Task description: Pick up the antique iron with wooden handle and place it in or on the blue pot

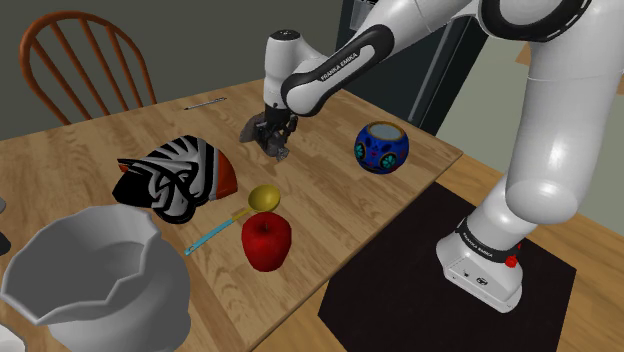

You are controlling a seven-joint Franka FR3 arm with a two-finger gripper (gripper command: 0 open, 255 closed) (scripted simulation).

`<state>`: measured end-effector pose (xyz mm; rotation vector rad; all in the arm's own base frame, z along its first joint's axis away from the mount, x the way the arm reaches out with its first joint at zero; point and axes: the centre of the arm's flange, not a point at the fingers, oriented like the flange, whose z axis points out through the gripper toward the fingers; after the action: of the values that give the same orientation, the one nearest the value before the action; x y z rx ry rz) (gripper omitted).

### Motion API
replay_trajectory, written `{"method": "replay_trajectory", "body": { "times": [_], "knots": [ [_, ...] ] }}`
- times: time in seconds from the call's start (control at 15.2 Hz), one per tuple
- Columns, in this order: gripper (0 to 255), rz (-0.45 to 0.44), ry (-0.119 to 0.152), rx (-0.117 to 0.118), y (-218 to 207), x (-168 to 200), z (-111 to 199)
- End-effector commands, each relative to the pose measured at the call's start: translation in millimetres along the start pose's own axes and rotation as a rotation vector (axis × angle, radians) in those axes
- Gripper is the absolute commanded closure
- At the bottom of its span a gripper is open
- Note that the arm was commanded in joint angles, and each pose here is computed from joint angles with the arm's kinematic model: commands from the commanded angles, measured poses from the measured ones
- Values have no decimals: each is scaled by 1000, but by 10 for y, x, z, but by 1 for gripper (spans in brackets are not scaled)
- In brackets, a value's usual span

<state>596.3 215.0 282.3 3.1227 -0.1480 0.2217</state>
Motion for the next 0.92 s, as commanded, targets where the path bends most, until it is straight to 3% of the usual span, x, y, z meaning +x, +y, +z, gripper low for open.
{"method": "replay_trajectory", "body": {
  "times": [0.0,0.53,0.86],
  "knots": [
    [255,0,0,0,3,0,2],
    [255,0,0,0,3,0,3],
    [255,0,0,0,3,38,-259]
  ]
}}
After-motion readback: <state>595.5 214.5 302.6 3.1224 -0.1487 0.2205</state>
